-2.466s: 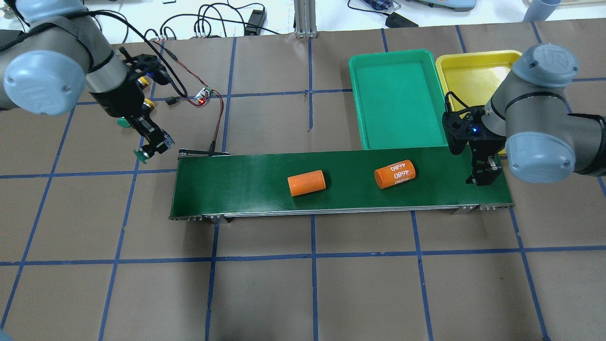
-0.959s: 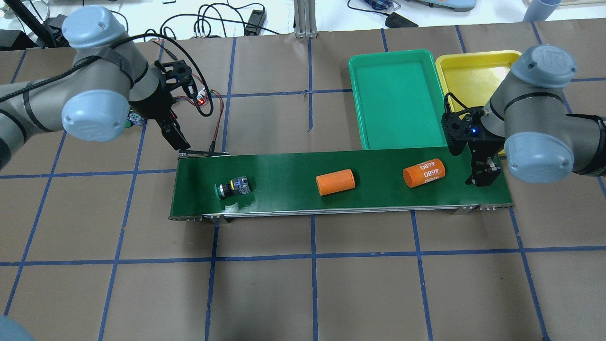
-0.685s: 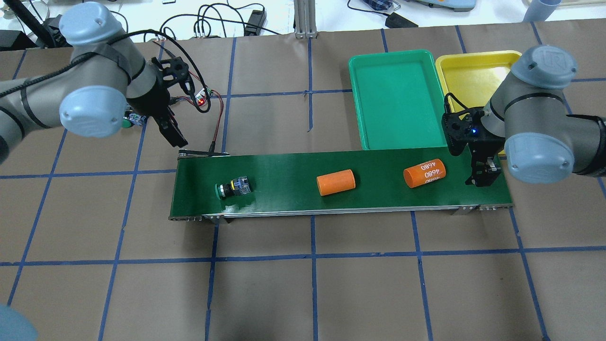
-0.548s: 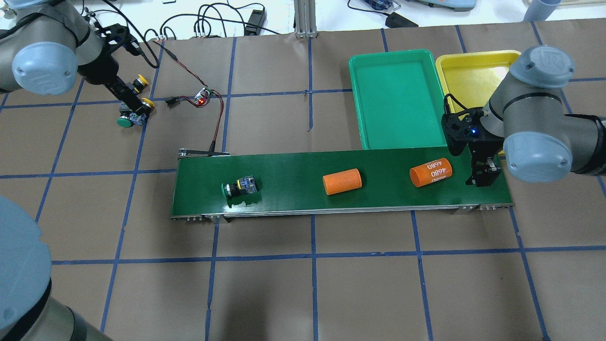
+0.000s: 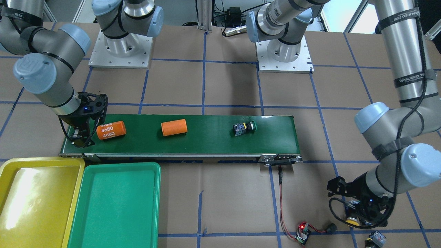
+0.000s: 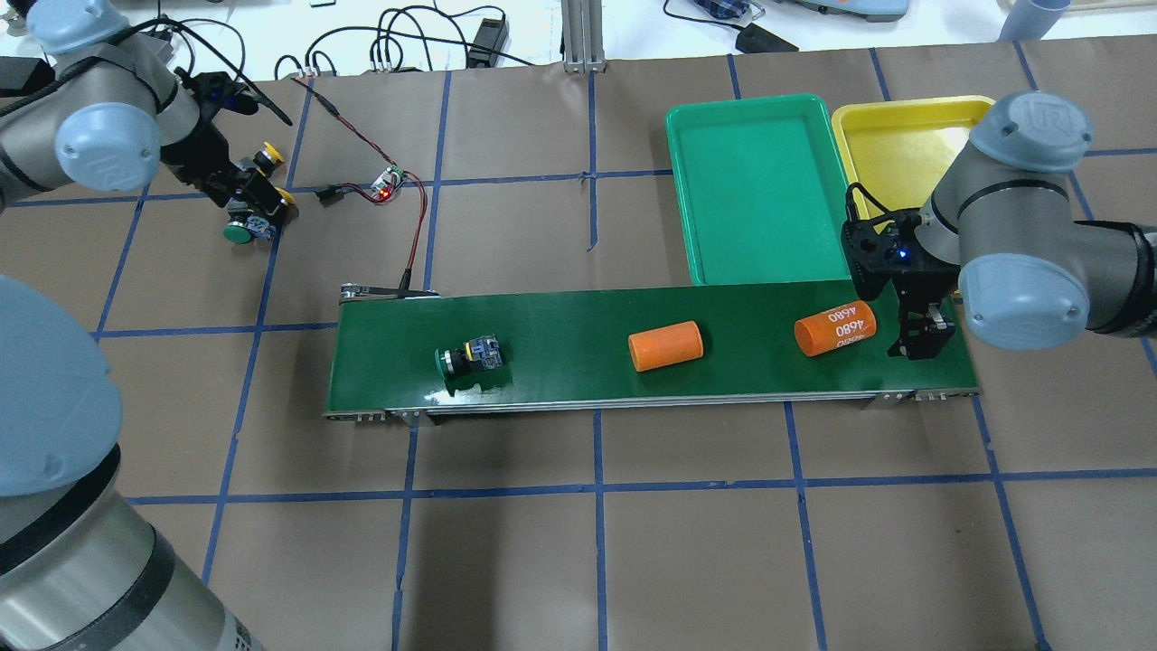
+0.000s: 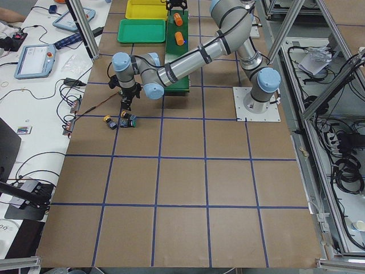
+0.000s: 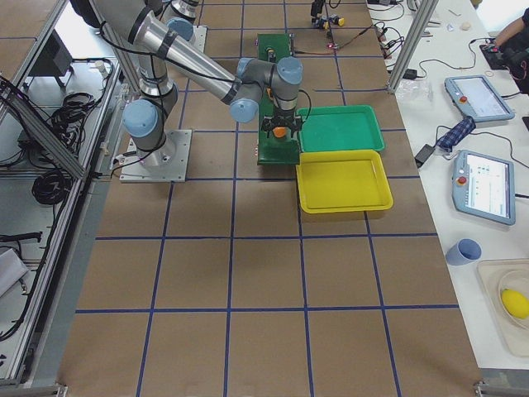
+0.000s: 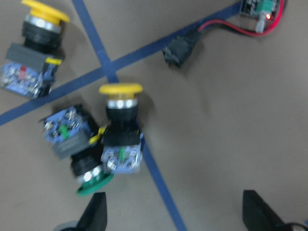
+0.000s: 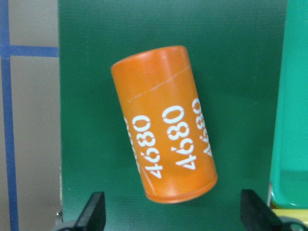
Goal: Sort buttons by color to trays
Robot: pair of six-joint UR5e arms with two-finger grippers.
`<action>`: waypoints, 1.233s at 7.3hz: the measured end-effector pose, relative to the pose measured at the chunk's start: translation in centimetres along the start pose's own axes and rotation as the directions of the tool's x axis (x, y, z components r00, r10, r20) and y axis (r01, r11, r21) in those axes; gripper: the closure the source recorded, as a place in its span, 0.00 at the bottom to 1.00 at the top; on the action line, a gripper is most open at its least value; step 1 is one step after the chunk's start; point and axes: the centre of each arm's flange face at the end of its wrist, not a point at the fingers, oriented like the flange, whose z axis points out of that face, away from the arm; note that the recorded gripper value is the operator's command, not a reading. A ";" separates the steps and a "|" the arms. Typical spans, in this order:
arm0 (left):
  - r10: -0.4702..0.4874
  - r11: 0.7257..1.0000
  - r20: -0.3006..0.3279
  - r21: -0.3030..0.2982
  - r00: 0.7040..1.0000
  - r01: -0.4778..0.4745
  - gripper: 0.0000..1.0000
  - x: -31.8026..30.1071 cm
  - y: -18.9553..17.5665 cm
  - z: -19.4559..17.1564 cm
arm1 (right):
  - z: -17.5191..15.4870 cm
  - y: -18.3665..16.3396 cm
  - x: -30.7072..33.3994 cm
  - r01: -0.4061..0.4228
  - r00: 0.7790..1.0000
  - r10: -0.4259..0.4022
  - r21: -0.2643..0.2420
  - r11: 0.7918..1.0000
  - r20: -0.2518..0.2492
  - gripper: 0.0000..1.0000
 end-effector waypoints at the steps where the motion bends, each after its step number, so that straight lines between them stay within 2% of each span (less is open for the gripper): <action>1: 0.091 0.996 0.005 0.006 0.996 -0.091 0.00 0.4 -1.2 0.6 | 0.0 0.0 0.0 0.000 1.000 0.000 0.000 1.000 0.000 0.00; 2: 0.155 0.988 0.014 0.008 0.988 -0.155 0.00 -0.4 -1.8 0.9 | 0.0 0.0 0.0 0.000 1.000 0.000 0.000 1.000 0.001 0.00; 3: 0.175 0.984 0.023 0.012 0.984 -0.175 0.00 -2.4 -1.8 1.1 | 0.0 0.0 0.0 -0.001 1.000 0.001 0.001 1.000 0.001 0.00; 4: 0.156 0.988 0.022 0.012 0.988 -0.156 0.00 -4.5 -1.3 1.7 | 0.0 0.0 0.0 -0.001 1.000 0.001 0.001 1.000 0.001 0.00; 6: 0.050 0.999 0.001 -0.007 0.999 -0.050 0.00 -5.5 -1.2 3.7 | 0.0 0.0 0.0 -0.002 1.000 0.002 0.001 1.000 0.000 0.00; 9: 0.013 1.000 -0.021 -0.022 1.000 -0.013 0.00 -5.1 -1.2 5.1 | 0.0 0.0 0.0 -0.002 1.000 0.002 0.001 1.000 -0.001 0.00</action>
